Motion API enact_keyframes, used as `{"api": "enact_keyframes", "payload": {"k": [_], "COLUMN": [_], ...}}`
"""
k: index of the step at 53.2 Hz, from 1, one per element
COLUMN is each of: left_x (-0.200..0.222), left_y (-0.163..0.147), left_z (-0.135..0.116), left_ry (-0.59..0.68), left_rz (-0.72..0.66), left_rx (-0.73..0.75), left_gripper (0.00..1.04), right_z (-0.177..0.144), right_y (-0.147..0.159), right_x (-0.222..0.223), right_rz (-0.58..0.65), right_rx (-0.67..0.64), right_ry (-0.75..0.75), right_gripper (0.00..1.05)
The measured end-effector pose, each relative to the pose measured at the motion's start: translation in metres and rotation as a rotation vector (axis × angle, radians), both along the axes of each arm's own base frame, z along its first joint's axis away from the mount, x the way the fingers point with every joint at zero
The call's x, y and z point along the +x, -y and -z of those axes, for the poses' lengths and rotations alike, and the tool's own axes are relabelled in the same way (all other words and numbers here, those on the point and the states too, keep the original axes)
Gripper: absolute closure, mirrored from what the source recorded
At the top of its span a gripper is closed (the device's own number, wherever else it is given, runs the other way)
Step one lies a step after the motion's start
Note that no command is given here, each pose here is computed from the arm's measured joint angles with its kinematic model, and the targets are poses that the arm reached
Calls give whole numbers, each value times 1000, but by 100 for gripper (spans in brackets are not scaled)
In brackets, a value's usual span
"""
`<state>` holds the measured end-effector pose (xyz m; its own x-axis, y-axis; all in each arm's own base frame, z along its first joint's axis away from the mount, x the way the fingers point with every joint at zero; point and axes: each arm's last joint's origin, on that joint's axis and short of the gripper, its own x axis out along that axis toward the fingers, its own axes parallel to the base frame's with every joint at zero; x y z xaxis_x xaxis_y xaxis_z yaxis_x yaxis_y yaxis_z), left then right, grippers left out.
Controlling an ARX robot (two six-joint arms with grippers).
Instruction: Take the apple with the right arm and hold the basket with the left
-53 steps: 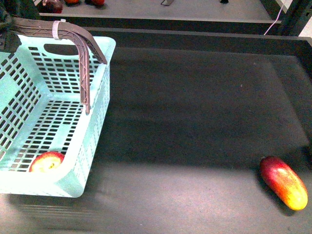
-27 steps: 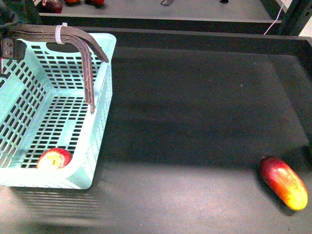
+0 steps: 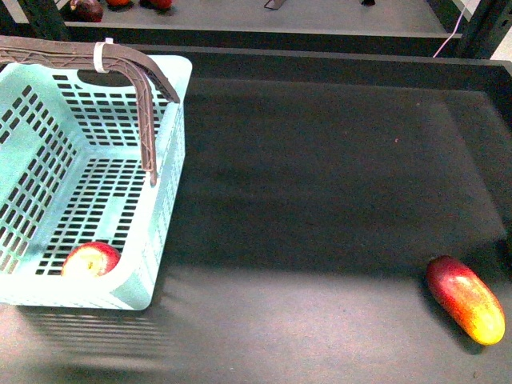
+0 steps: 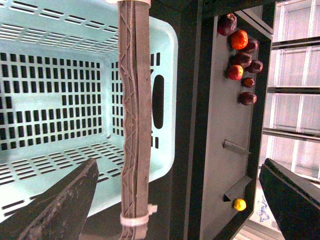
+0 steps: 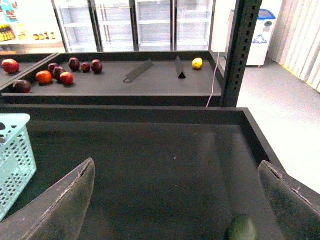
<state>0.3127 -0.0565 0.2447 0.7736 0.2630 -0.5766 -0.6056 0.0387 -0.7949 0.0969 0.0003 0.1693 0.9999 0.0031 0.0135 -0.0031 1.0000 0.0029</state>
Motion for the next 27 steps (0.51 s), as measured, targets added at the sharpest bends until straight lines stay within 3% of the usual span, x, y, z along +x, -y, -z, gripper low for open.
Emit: {"api": "enact_keyframes", "payload": {"k": [11, 13, 16, 21, 27], "left_x": [-6, -10, -27, -61, -83], "left_y": [3, -1, -9, -23, -32], "left_z": [-4, 6, 21, 25, 38], "left_ry": [33, 185, 341, 398, 338], "left_rz": [62, 290, 506, 610, 661], "left_rx": [13, 117, 495, 1087, 1283], "left_gripper": [9, 20, 34, 59, 82], "right_z": [0, 0, 0, 0, 0], "right_y": [0, 0, 0, 0, 0], "right_x": [0, 0, 0, 0, 0], "right_rz": [0, 0, 2, 2, 2], "right_rx": [0, 0, 0, 0, 0], "right_ry": [0, 0, 0, 0, 0], "right_gripper": [9, 9, 9, 9, 9]}}
